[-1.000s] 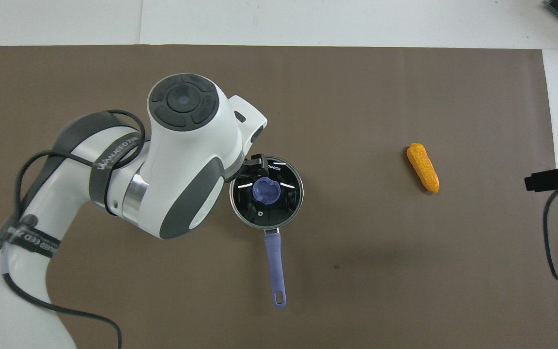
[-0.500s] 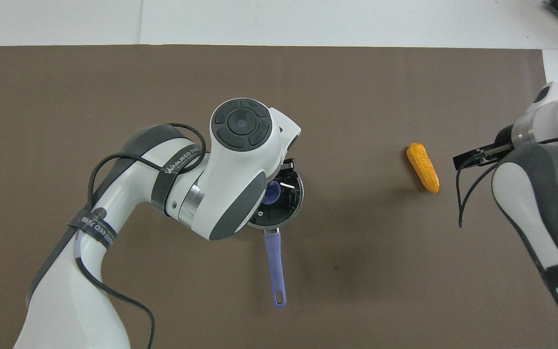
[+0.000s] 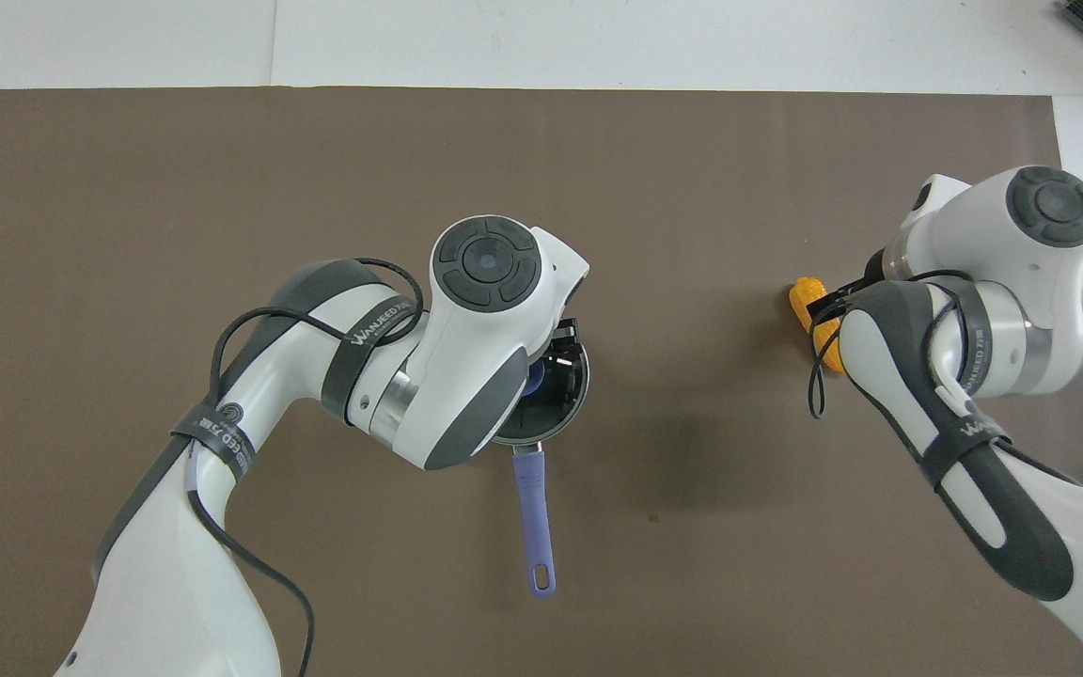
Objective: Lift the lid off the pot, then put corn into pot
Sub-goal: 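Grasp the lid knob with the left gripper while the right gripper grasps the corn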
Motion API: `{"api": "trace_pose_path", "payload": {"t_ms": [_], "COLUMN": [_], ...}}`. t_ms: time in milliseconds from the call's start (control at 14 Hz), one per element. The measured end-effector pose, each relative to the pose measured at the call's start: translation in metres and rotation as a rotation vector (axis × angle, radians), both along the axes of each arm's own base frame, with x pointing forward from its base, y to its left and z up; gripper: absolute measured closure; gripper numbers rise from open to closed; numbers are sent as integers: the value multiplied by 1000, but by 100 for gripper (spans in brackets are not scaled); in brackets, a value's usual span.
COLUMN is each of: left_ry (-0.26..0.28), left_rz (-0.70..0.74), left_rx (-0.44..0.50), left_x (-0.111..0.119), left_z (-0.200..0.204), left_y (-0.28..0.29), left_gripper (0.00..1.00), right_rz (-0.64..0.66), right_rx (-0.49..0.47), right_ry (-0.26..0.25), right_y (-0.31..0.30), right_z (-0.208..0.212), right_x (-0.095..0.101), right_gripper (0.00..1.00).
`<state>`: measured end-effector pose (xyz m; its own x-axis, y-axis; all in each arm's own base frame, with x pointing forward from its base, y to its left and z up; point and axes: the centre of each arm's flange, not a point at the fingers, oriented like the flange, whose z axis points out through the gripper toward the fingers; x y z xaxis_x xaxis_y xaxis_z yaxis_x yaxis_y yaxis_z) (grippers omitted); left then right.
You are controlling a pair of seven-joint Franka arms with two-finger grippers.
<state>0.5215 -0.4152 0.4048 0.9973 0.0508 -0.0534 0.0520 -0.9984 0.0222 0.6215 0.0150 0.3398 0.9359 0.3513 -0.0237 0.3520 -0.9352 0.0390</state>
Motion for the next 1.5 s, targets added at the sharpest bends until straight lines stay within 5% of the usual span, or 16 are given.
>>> {"api": "trace_pose_path", "payload": {"t_ms": [357, 571, 714, 929, 1500], "left_ry": [6, 9, 10, 16, 25], "left_rz": [1, -7, -13, -17, -13], "left_rx": [5, 7, 7, 12, 21], "left_x": [-2, -5, -8, -11, -16], "left_z": [-3, -3, -2, -1, 1], "left_y": [1, -3, -6, -8, -10], "left_gripper": [0, 10, 16, 23, 33], "right_rz": [30, 34, 33, 32, 32], "right_rx": [-2, -2, -3, -3, -3], "right_ry": [34, 50, 53, 52, 50], "right_y": [7, 6, 5, 5, 5], "right_z": [-35, -42, -43, -43, -42], "right_x": [-12, -17, -18, -18, -17], "right_gripper": [0, 4, 33, 62, 62]}}
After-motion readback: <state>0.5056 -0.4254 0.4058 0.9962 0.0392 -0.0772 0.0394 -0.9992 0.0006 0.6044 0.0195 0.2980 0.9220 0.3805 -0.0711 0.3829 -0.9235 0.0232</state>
